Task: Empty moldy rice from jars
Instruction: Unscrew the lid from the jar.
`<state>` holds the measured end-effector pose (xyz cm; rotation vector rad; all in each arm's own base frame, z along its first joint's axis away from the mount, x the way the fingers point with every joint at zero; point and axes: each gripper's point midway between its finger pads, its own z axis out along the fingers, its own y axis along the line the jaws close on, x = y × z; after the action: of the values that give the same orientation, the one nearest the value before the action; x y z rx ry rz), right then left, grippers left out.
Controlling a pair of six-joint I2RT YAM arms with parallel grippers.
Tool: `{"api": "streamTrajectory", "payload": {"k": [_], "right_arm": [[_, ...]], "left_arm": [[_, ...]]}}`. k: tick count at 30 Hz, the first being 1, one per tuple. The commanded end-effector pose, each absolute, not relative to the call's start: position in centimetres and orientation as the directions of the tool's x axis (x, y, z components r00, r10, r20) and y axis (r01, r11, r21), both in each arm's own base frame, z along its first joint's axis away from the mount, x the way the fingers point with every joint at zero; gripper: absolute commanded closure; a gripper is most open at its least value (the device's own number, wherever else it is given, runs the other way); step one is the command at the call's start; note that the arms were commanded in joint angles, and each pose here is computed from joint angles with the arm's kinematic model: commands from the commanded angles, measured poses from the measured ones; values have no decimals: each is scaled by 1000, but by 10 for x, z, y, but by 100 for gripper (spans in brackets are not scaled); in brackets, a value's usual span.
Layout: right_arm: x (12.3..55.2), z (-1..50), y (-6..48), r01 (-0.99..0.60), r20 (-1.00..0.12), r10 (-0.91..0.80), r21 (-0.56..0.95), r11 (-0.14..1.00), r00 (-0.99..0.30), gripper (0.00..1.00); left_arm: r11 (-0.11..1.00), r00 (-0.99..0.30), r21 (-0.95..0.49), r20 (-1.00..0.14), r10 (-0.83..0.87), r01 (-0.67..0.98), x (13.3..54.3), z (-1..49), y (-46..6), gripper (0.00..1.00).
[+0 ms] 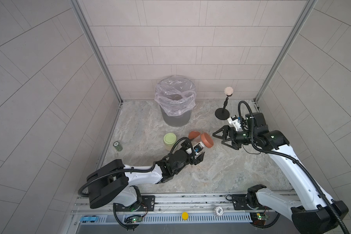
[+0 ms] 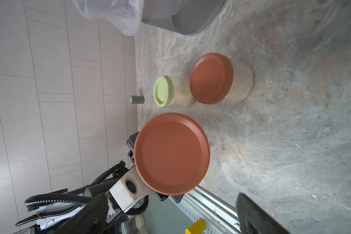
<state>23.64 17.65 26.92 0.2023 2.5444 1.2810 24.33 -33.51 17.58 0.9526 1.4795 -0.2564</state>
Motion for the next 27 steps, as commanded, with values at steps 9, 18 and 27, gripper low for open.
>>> {"api": "streamTrajectory", "payload": {"k": [9,18,27], "right_arm": [[240,251,191,-24,-165,160,765,643,-973,0],[245,243,201,-53,-147,97,775,630,-984,0],[245,235,206,-50,-124,76,780,624,-989,0]], "left_arm": [[651,261,401,-916,306,645,247,223,-351,95],[653,266,397,-917,296,644,247,227,-353,97],[654,273,387,-922,275,650,246,231,-355,97]]}}
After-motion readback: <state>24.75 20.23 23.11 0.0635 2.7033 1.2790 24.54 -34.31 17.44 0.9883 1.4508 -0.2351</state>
